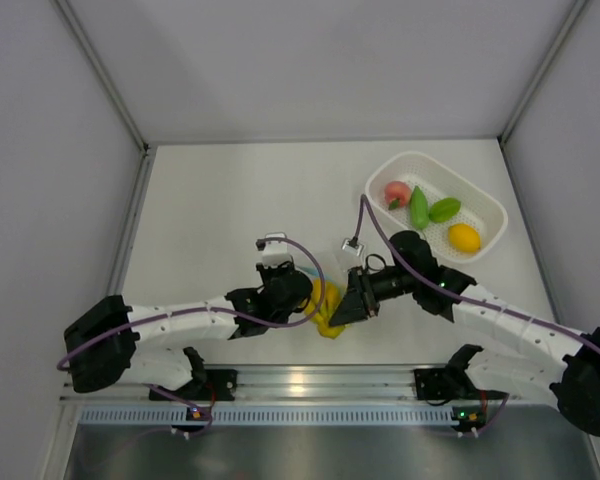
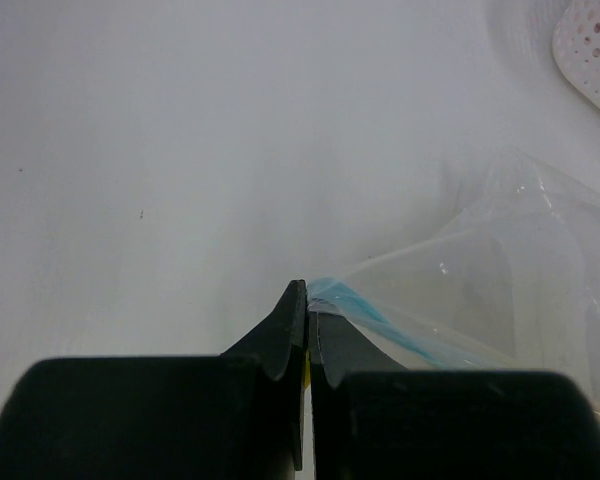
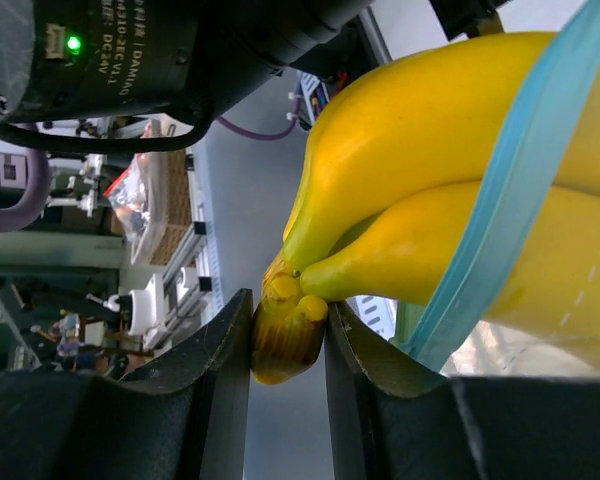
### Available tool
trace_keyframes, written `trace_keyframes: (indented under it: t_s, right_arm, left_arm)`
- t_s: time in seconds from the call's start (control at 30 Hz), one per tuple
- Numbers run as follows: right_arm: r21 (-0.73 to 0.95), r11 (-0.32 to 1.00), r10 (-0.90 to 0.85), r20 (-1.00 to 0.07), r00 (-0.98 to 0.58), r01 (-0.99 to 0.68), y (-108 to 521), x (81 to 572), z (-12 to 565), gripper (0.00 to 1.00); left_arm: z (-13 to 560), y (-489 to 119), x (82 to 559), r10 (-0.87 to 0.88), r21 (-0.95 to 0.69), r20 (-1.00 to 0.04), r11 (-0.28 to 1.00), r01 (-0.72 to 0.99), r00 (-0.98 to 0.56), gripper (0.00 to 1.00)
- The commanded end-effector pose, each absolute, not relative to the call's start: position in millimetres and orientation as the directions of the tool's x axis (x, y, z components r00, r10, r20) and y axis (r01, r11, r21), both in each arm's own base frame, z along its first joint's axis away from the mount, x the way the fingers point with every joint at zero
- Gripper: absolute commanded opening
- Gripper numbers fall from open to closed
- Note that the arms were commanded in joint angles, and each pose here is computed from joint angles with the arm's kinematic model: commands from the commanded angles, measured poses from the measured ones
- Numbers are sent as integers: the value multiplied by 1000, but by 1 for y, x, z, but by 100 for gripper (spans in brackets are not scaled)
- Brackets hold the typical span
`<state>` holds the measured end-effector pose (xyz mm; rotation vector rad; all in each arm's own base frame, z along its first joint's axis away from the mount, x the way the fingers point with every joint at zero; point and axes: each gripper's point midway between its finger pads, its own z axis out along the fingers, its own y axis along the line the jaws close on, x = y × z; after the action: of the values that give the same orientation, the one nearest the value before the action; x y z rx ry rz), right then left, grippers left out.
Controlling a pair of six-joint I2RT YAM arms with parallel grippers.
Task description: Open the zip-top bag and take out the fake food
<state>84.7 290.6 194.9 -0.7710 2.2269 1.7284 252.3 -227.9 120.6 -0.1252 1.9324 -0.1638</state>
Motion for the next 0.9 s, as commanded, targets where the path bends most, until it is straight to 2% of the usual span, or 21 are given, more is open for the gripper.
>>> trace_keyframes:
  t_s: [0.0, 0.17, 0.43, 0.57, 0.77, 0.87]
  right_arm:
    - [627, -171, -167, -779, -605, -760, 310, 84, 296, 0]
    - [590, -144, -143, -807, -573, -795, 318, 100, 300, 0]
    - [454, -140, -28, -890, -455, -880, 330, 124, 334, 0]
    - [449, -32, -63, -893, -447, -893, 333, 144, 318, 0]
    - [500, 143, -122, -848, -516, -854, 334, 171, 279, 0]
    - [563, 308, -103, -782, -615, -767, 332, 191, 250, 0]
  left_arm:
    - [131, -257, 244, -164, -235, -900, 963, 132, -404, 0]
    - [149, -286, 228, -167, -328, -864, 903, 278, -475, 0]
    - [155, -310, 212, -213, -509, -740, 797, 325, -638, 0]
    - [152, -299, 214, -246, -547, -682, 797, 257, -689, 0]
    - [155, -259, 232, -329, -481, -715, 872, 93, -617, 0]
    - [165, -245, 237, -369, -477, -731, 878, 42, -574, 0]
